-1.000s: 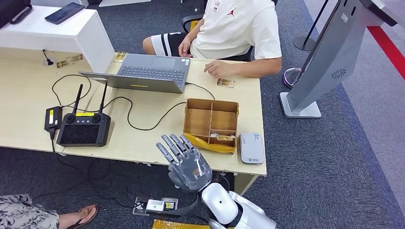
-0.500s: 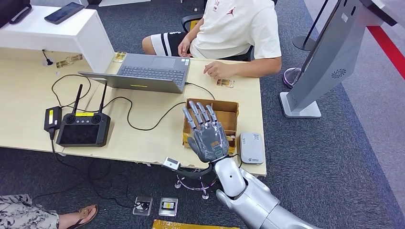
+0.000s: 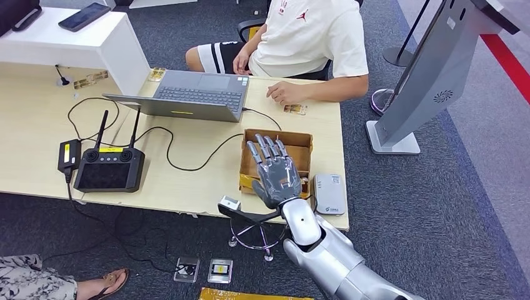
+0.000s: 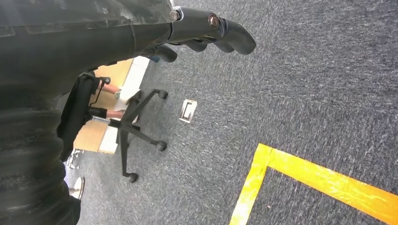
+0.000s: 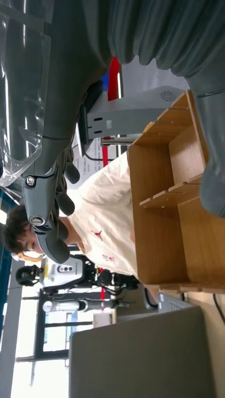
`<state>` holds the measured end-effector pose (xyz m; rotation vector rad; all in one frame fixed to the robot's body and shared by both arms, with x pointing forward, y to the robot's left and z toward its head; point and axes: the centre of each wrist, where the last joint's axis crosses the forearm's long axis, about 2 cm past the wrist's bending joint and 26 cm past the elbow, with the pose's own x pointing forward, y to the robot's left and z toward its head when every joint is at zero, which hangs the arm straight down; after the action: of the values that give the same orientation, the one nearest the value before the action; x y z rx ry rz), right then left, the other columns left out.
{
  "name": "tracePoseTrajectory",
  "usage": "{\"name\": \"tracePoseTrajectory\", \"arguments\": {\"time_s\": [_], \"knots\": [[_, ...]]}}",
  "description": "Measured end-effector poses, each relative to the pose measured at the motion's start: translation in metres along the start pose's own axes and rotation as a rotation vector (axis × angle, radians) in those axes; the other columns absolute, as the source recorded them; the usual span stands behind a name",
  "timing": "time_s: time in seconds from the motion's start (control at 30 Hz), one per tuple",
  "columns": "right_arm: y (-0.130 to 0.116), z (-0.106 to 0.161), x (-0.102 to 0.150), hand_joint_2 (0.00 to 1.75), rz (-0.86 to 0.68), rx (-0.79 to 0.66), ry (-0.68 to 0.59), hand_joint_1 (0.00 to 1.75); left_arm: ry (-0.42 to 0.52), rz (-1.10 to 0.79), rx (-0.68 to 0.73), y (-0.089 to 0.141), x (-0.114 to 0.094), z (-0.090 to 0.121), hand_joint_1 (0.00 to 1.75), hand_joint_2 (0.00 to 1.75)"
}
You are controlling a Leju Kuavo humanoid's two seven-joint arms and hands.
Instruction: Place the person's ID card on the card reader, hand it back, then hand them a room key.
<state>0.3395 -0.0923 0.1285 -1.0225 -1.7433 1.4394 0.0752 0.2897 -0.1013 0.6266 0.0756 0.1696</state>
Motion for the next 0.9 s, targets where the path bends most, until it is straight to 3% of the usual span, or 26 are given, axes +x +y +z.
{"name": "tracePoseTrajectory", "arguments": {"time_s": [0.47, 0.9], "knots": [[0.011, 0.01, -0.002, 1.75, -0.015, 0.058, 0.056, 0.0, 0.008, 0.004, 0.009, 0.004, 0.001, -0.003, 0.0, 1.75], [0.018, 0.022, -0.037, 1.75, 0.009, 0.096, 0.207, 0.0, -0.001, 0.005, 0.02, 0.009, 0.002, -0.006, 0.0, 1.75]]}}
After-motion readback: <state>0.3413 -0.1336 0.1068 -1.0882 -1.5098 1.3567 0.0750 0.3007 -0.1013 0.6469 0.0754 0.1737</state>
